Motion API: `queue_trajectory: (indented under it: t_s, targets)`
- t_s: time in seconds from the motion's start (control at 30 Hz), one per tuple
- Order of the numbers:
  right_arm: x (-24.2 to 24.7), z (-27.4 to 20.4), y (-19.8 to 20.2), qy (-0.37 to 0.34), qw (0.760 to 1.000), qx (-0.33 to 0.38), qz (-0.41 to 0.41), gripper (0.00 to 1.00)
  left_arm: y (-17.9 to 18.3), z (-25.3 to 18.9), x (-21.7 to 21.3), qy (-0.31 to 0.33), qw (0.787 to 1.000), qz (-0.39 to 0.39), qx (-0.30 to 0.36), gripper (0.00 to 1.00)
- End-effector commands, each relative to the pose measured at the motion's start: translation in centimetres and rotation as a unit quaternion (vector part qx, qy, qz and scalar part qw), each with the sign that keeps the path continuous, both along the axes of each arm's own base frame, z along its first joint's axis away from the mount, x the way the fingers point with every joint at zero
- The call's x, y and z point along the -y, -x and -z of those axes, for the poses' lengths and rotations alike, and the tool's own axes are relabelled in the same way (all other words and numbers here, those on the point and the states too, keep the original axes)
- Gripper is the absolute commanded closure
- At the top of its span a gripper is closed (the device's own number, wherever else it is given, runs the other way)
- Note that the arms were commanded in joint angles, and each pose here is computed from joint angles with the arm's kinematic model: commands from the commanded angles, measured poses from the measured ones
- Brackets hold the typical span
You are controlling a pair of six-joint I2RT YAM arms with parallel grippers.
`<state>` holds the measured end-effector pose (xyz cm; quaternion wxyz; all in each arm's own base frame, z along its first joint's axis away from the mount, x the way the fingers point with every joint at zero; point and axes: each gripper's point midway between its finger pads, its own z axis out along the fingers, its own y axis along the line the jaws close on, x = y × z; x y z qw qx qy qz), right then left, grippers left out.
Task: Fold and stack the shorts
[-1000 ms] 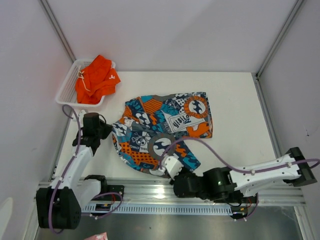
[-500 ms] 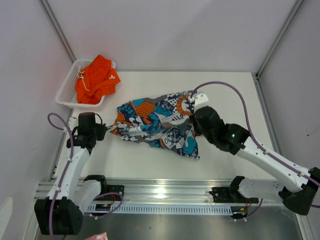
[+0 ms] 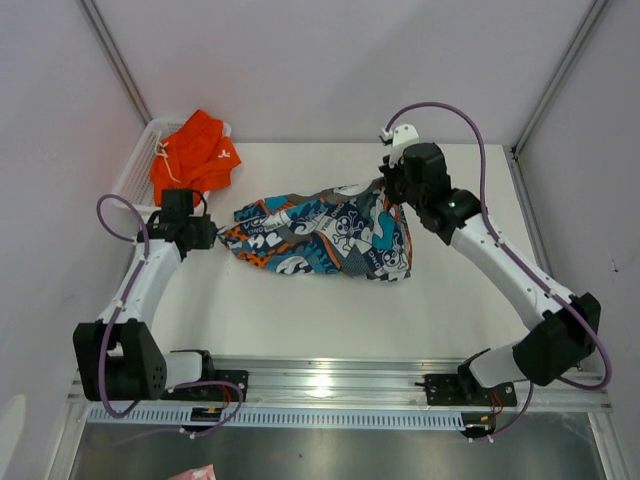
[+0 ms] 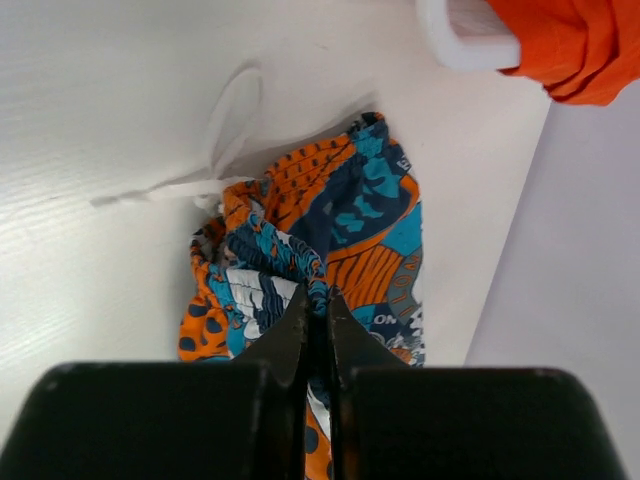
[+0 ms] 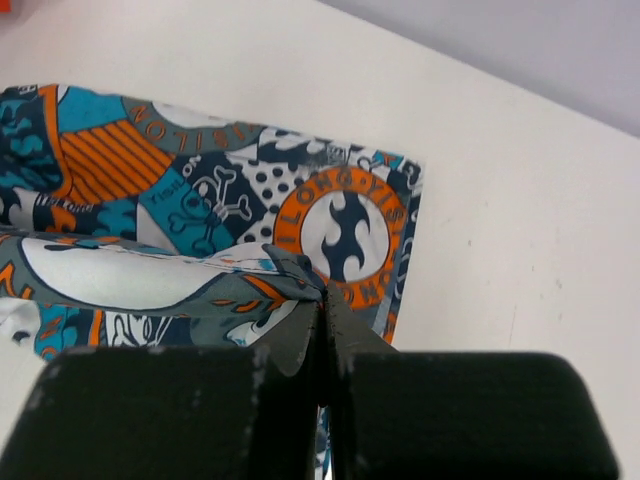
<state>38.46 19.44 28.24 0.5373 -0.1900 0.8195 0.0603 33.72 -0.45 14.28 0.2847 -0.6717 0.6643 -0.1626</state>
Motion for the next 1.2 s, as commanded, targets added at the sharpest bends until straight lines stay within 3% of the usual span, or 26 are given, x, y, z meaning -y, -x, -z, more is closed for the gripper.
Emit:
queue_trajectory:
  t_s: [0.0,0.27,0.47,0.53,0.57,0.77,0.8,0.83,0.9,0.93,1.0,1.07,1.1,1.13,1.17]
  targets:
    - [-1.4,-1.3,-3.4,-0.001,0.999,0.031,-0.038,1.00,-2.4,-1.9,-0.7,0.027,0.999,-0.031,0.014,1.00]
    - [-0.4,2.8,-9.9,-0.027,0.999,-0.010,-0.036,1.00,-6.7,-0.6,-1.2,0.043,0.998,-0.040,-0.027,1.00]
    - [0.6,6.6,-13.8,-0.047,0.998,-0.047,-0.011,1.00,-12.4,-0.1,-1.1,0.046,0.998,-0.020,-0.047,1.00]
    - [0.9,7.0,-14.6,-0.044,0.998,-0.048,0.001,1.00,-13.0,1.8,-1.1,0.044,0.996,-0.015,-0.078,1.00]
    - [1.1,7.0,-14.9,-0.044,0.998,-0.047,0.010,1.00,-14.4,0.2,-1.5,0.040,0.997,-0.018,-0.059,1.00]
    - [2.1,6.5,-17.7,-0.031,0.998,-0.030,0.053,1.00,-17.6,1.6,-1.4,0.049,0.998,-0.019,-0.046,1.00]
    - [2.1,9.2,-18.1,-0.015,0.996,-0.063,0.055,1.00,-18.2,1.7,-1.3,0.051,0.998,-0.015,-0.039,1.00]
    - [2.2,7.7,-19.3,-0.016,0.997,-0.048,0.060,1.00,-19.3,2.2,-1.1,0.049,0.998,-0.007,-0.030,1.00]
    - [2.8,9.1,-20.1,-0.005,0.995,-0.070,0.077,1.00,-20.9,1.2,-1.2,0.025,1.000,0.013,-0.008,1.00]
    - [3.0,9.9,-21.1,-0.008,0.993,-0.075,0.089,1.00,-21.5,1.2,-1.2,0.013,1.000,0.019,-0.001,0.70]
    - [4.3,11.4,-21.8,-0.008,0.989,-0.085,0.120,1.00,-21.7,1.0,-1.3,-0.012,1.000,0.024,0.003,0.38]
    - [5.2,11.9,-22.4,-0.024,0.986,-0.082,0.142,1.00,-23.0,-1.4,-1.1,-0.025,0.997,0.040,0.061,0.28]
    - [5.4,12.1,-22.7,-0.026,0.985,-0.082,0.147,1.00,-22.5,-0.2,-1.0,-0.028,0.996,0.050,0.063,0.12]
    - [5.5,12.6,-23.1,-0.025,0.985,-0.081,0.149,0.99,-23.6,-1.3,-0.6,-0.031,0.992,0.065,0.101,0.02]
    - [5.7,12.7,-23.4,-0.023,0.985,-0.079,0.152,0.90,-23.4,-1.1,-0.4,-0.035,0.991,0.074,0.101,0.01]
